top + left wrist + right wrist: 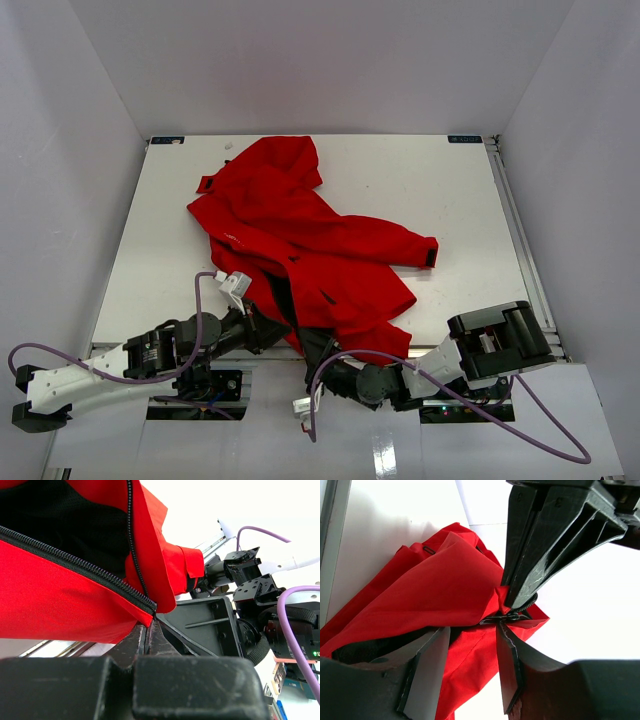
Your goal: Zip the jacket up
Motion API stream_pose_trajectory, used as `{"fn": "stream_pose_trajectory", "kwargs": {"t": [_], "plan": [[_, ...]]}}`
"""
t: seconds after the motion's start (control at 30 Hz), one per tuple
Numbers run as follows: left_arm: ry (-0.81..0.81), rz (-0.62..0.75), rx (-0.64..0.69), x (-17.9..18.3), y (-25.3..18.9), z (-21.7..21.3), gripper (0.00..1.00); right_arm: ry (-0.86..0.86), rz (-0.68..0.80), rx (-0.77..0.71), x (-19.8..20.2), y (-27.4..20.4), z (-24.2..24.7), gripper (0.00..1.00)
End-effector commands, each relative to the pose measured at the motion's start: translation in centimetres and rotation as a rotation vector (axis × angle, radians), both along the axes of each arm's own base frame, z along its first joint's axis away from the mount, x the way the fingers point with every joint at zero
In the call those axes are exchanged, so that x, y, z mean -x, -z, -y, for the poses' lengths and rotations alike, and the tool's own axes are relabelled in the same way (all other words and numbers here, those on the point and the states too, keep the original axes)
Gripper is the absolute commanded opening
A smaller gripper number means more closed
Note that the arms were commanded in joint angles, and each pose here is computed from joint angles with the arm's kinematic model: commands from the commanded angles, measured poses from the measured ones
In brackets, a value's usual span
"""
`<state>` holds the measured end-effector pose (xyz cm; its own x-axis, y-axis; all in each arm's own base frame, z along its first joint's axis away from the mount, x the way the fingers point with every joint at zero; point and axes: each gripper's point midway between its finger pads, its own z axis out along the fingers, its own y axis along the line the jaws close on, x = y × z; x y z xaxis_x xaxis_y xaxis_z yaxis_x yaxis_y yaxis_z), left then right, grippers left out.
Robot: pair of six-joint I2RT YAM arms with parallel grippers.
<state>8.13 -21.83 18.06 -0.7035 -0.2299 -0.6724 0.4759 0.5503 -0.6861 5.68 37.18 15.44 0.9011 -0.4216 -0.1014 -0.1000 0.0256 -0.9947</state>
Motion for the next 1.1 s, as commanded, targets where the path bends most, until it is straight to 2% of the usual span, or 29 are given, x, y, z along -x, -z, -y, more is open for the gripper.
{"fn": "stream_pose_trajectory", "kwargs": {"t": [0.0,0.77,0.93,1.07], "plan": [[0.007,0.009,0.007,0.1,-0.2,0.2,0.00,-0.013,-0.104,-0.484,0.2,-10.1,1.1,0.48],[0.010,0.014,0.005,0.0,-0.3,0.3,0.00,0.044,-0.058,-0.514,0.2,-11.4,1.3,0.48],[0.013,0.014,0.006,0.1,-0.3,0.3,0.00,0.051,-0.067,-0.518,0.0,-11.3,1.7,0.34],[0.013,0.015,0.002,0.1,-0.3,0.3,0.00,0.068,-0.078,-0.519,-0.5,-11.3,2.6,0.30]]}}
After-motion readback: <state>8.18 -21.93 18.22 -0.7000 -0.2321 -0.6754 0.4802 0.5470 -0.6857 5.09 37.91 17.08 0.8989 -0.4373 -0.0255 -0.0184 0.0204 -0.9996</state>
